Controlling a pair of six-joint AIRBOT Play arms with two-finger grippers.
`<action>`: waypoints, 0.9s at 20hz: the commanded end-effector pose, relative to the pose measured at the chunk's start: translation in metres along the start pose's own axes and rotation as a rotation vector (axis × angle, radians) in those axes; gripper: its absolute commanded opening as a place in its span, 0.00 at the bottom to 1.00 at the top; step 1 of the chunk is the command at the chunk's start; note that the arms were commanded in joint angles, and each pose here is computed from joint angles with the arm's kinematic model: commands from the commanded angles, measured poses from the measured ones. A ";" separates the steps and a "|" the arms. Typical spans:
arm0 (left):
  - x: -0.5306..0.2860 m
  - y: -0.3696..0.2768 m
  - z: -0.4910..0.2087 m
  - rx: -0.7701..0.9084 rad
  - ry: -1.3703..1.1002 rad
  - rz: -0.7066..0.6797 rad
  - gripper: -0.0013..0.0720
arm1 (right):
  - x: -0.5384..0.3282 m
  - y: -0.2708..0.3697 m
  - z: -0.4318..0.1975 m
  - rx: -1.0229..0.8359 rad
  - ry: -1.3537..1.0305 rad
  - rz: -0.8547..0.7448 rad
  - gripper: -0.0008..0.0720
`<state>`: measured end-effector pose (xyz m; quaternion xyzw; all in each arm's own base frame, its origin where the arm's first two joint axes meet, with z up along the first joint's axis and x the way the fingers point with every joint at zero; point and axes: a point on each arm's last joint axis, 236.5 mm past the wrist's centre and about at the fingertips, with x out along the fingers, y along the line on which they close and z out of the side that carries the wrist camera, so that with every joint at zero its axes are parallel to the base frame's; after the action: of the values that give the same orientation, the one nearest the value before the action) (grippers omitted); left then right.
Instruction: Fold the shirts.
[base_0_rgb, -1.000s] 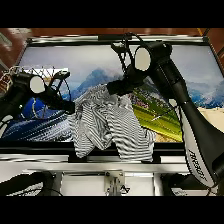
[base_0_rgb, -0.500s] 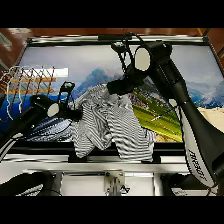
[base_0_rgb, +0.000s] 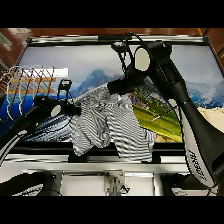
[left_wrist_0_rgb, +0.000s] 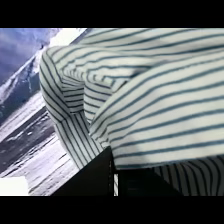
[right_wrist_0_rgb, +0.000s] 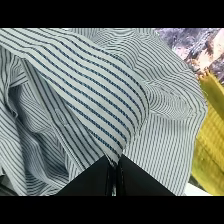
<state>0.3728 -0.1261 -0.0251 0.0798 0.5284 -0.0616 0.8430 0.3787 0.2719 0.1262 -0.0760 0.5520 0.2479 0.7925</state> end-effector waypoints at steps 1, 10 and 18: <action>-0.026 0.008 0.010 0.117 -0.009 0.018 0.09 | -0.001 -0.015 0.002 -0.005 -0.007 -0.063 0.11; -0.027 -0.009 0.000 0.120 0.010 -0.118 0.56 | -0.006 -0.030 0.003 -0.004 -0.018 -0.128 0.11; -0.024 -0.003 0.062 -0.022 -0.233 -0.153 0.49 | -0.005 -0.030 0.002 -0.002 -0.015 -0.128 0.11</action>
<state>0.3972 -0.1354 0.0108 0.0487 0.4727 -0.1285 0.8704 0.3937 0.2454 0.1269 -0.1099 0.5400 0.1985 0.8105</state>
